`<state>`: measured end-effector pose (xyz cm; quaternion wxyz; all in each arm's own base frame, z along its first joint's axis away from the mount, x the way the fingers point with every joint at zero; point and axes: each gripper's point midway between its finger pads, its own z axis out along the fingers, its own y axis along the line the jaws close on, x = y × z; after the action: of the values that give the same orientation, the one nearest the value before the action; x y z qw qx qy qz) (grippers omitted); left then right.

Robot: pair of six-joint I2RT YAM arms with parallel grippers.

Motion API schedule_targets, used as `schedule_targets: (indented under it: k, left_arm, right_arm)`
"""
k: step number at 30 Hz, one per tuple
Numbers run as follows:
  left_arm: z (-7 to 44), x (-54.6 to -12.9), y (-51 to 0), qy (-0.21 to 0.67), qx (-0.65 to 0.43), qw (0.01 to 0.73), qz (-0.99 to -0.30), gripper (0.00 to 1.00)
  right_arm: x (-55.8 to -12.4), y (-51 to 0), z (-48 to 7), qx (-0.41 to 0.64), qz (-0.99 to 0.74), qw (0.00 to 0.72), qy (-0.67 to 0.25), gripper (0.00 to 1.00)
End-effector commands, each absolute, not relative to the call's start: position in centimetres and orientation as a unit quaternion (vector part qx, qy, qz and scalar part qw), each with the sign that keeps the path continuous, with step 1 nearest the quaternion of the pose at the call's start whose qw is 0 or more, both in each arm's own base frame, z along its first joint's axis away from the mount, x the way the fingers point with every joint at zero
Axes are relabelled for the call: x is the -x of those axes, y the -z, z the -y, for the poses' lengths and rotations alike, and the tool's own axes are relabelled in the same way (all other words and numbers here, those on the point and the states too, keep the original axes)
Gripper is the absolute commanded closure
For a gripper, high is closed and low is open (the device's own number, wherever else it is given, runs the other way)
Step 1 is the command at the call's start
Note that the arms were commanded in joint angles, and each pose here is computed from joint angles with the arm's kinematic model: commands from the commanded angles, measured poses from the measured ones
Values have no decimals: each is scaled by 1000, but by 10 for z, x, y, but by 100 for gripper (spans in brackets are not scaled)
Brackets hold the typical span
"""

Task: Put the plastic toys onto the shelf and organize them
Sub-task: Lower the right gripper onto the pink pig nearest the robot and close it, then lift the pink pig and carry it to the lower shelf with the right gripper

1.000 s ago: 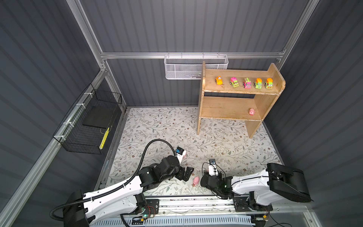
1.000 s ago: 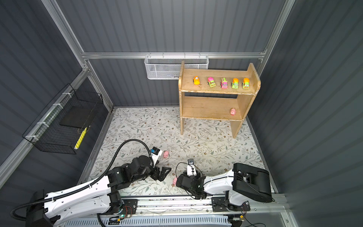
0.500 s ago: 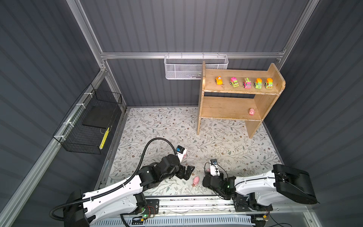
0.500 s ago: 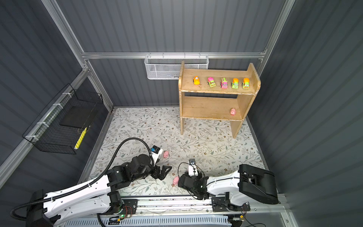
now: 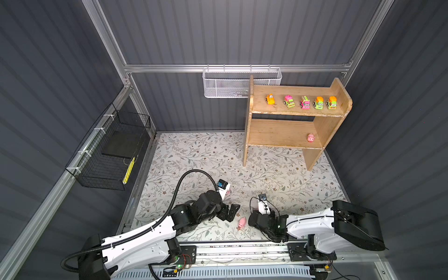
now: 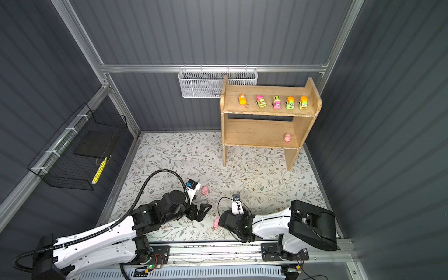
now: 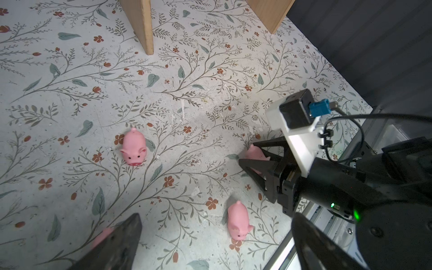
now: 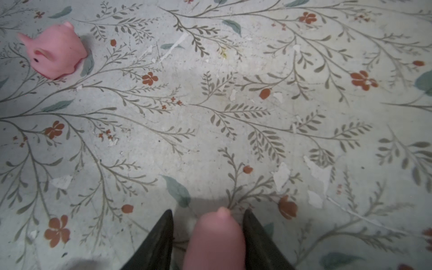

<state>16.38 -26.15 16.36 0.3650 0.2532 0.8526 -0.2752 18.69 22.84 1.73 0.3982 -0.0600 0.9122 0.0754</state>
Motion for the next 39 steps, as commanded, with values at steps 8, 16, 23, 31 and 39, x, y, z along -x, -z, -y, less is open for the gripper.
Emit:
schedule_targets:
  k: [8, 16, 23, 31, 39]
  left_arm:
    - [256, -162, -168, 271, -257, 374, -849, 0]
    - [256, -162, -168, 272, -257, 374, -849, 0]
    - [254, -162, -172, 275, -253, 377, -848, 0]
    - [256, -166, -175, 264, -258, 380, -848, 0]
    - [268, -172, -177, 251, -281, 382, -844, 0]
  right_arm:
    - [-184, -2, -226, 59, -925, 372, -48, 53]
    - [-183, -1, -222, 59, -928, 366, -35, 65]
    - [-184, -13, -219, 61, -922, 379, -43, 68]
    - [-193, -44, -219, 72, -911, 403, -52, 70]
    - [-210, -76, -205, 70, -904, 417, -60, 70]
